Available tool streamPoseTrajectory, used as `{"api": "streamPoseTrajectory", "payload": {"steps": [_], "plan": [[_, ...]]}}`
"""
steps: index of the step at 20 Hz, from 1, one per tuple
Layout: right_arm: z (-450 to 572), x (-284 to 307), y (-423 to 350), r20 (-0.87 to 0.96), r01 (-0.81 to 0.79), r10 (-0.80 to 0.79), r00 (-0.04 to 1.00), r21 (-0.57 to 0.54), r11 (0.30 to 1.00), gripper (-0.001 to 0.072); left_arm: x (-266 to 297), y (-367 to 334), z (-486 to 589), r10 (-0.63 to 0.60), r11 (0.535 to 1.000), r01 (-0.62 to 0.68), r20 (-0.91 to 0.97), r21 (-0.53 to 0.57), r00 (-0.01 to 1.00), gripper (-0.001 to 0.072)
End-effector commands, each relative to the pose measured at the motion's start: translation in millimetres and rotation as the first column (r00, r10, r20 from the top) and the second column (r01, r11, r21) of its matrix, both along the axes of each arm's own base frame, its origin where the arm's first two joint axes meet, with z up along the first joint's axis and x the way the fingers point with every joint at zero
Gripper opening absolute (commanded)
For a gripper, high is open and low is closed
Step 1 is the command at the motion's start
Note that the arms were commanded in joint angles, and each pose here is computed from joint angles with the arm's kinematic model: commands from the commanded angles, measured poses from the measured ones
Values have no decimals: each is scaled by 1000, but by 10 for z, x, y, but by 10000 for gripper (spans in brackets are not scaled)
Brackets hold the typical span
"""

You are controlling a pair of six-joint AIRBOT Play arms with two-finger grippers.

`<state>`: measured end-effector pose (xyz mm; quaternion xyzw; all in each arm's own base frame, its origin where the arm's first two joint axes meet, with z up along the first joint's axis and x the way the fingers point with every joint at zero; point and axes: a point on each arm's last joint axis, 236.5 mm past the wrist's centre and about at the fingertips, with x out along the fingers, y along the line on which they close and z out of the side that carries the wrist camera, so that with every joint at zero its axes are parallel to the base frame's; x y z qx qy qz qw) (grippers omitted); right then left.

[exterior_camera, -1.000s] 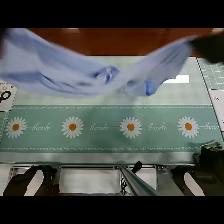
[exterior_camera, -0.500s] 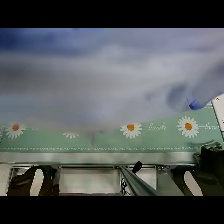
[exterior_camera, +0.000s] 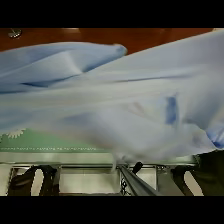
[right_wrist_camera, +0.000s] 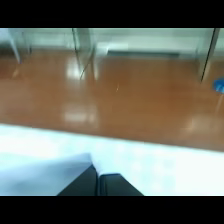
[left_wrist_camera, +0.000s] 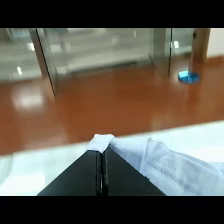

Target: Fold the shirts.

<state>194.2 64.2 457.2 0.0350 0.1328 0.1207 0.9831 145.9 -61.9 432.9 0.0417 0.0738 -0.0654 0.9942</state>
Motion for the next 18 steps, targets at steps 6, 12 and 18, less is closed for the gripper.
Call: {"api": "streamPoseTrajectory", "payload": {"steps": [6,12,18], "plan": [[-172,151,673,-123,-336,355,927,154,929,20,138,-185,-274,-100,989,91,-79,-115,992,15],[21,156,579,-15,-299,301,954,75,951,20,-142,-221,373,-69,997,74,227,-10,971,15],[77,212,-8,38,-24,25,999,-33,999,20,-199,307,-6,160,985,-165,98,50,982,15]]}}
